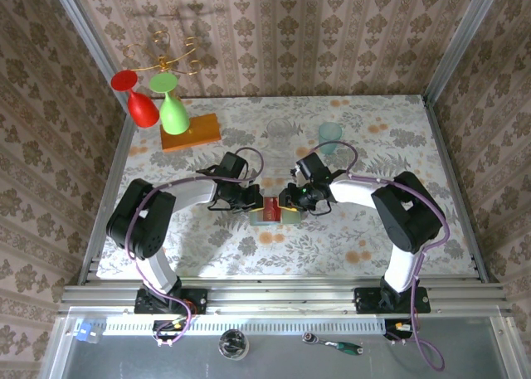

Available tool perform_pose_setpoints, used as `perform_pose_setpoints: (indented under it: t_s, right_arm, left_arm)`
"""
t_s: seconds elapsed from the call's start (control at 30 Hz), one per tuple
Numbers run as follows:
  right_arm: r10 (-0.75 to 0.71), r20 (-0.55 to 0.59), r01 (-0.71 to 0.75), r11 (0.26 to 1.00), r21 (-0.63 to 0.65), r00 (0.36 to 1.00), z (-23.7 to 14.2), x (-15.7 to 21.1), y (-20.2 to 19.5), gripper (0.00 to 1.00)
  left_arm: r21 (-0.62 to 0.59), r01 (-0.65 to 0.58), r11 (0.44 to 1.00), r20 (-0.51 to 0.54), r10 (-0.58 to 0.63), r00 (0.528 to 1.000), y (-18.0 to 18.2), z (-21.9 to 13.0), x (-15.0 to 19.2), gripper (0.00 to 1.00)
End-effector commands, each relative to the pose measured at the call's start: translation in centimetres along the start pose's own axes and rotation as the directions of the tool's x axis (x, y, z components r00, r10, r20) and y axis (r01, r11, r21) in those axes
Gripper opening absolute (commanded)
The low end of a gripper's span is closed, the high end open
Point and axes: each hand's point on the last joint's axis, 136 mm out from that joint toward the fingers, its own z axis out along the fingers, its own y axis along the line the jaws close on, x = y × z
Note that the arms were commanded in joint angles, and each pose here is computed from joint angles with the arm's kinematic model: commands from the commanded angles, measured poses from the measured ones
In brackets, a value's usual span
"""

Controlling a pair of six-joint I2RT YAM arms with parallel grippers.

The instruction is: Take the credit cards out of the card holder

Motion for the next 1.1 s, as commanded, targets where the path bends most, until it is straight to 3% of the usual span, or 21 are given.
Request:
perform_pose_setpoints:
  t_s: [0.0, 0.63, 1.07]
  right_arm:
    - [0.031, -0.025, -0.031, 0.999, -0.025, 0.999, 0.8, 0.3, -0.5, 0.28]
    - [0.048, -0.053, -0.053, 0.994, -0.095, 0.997, 1.7, 0.6, 0.1, 0.25]
    - [0.048, -0.038, -0.051, 0.993, -0.108, 0.998, 1.4, 0.5, 0.4, 0.16]
  left_arm:
    - [-0.044, 0.007, 0.999, -0.047, -0.009, 0.999, 1.4, 0.8, 1.3, 0.0]
    - [-0.074, 0.027, 0.997, -0.068, -0.032, 0.997, 2.5, 1.3, 1.9, 0.0]
    - [-0.072, 0.031, 0.997, -0.069, -0.036, 0.997, 2.6, 1.3, 1.9, 0.0]
